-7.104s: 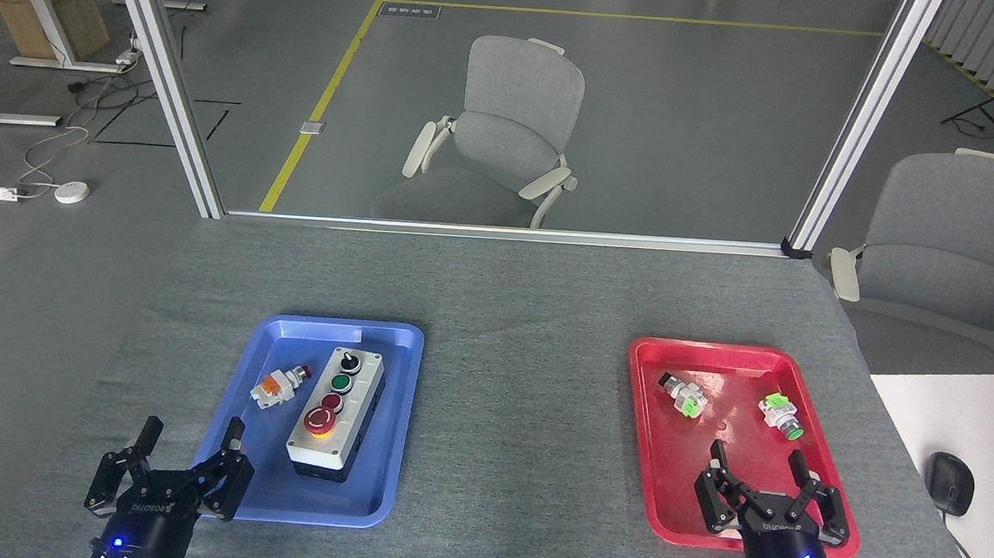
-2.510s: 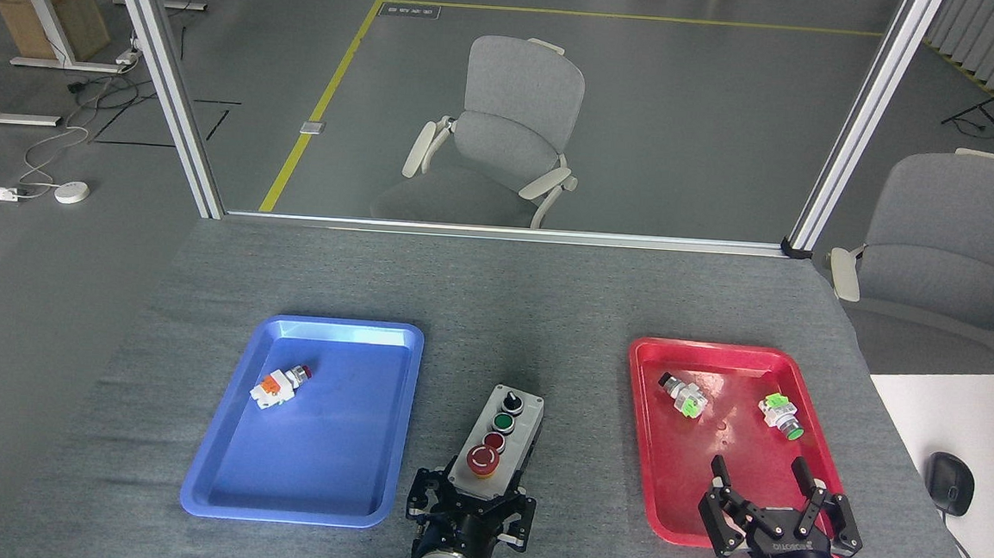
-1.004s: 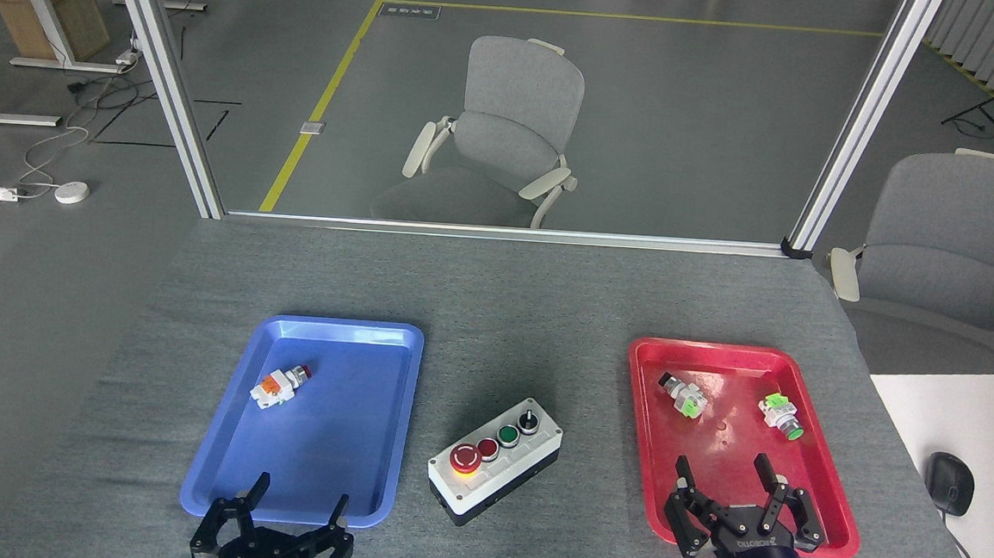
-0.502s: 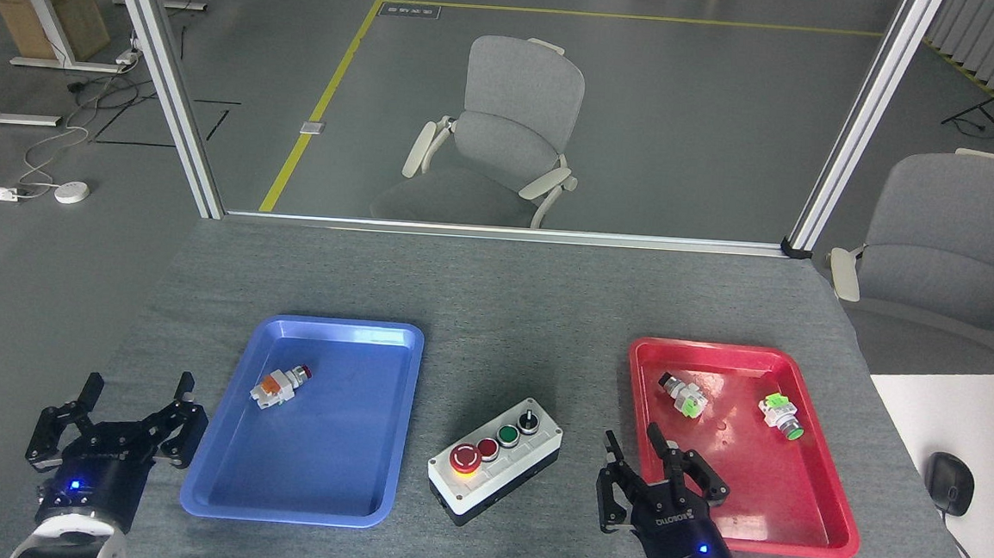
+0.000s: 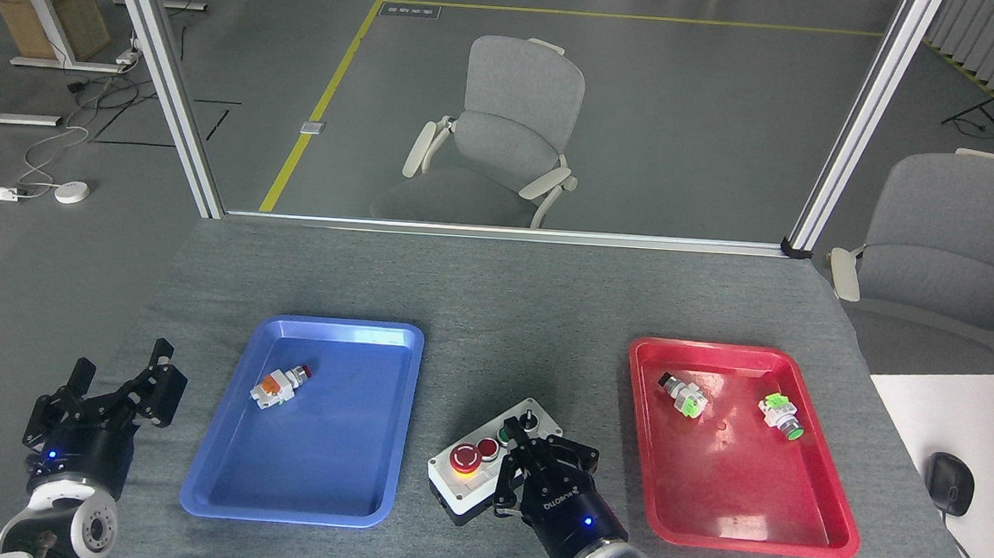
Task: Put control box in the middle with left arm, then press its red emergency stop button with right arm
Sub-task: 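Move the right gripper over the control box's red emergency stop button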
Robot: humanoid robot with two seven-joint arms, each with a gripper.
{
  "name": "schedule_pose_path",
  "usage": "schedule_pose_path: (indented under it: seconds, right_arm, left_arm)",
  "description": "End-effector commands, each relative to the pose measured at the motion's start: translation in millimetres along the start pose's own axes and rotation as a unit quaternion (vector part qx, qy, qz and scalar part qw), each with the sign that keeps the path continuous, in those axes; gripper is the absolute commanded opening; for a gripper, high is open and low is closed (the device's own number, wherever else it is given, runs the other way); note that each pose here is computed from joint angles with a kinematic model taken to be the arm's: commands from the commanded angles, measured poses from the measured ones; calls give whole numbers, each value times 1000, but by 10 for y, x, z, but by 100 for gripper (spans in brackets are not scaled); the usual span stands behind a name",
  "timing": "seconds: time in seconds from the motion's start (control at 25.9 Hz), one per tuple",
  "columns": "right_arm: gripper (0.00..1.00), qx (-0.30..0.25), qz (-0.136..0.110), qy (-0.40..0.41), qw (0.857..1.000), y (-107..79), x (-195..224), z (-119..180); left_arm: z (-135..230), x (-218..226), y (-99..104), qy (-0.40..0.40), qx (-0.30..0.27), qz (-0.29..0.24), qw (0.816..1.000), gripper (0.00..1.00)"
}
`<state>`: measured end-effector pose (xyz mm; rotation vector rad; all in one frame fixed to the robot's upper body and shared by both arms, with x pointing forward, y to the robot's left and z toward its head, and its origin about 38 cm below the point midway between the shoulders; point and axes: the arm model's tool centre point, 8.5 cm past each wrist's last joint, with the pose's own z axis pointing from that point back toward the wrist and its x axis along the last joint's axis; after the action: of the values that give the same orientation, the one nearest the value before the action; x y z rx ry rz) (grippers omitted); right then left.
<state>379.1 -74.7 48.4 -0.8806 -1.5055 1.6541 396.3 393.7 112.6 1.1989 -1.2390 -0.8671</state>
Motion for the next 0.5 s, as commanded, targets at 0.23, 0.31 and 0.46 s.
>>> schedule_pose_path:
  seconds: [0.23,0.31,0.46]
  right_arm:
    - [0,32,3,-39,999,118,419,-346]
    - [0,44,-2,-33,999,197,438,-348]
    - [0,58,-9,-17,998,300,425,-337]
  left_arm:
    - [-2,6,21,-4,7,-2,1000,99]
    - [3,2,10,-4,5,-2,1000,99]
    - [9,30,-10,-22,1,0,1000,99]
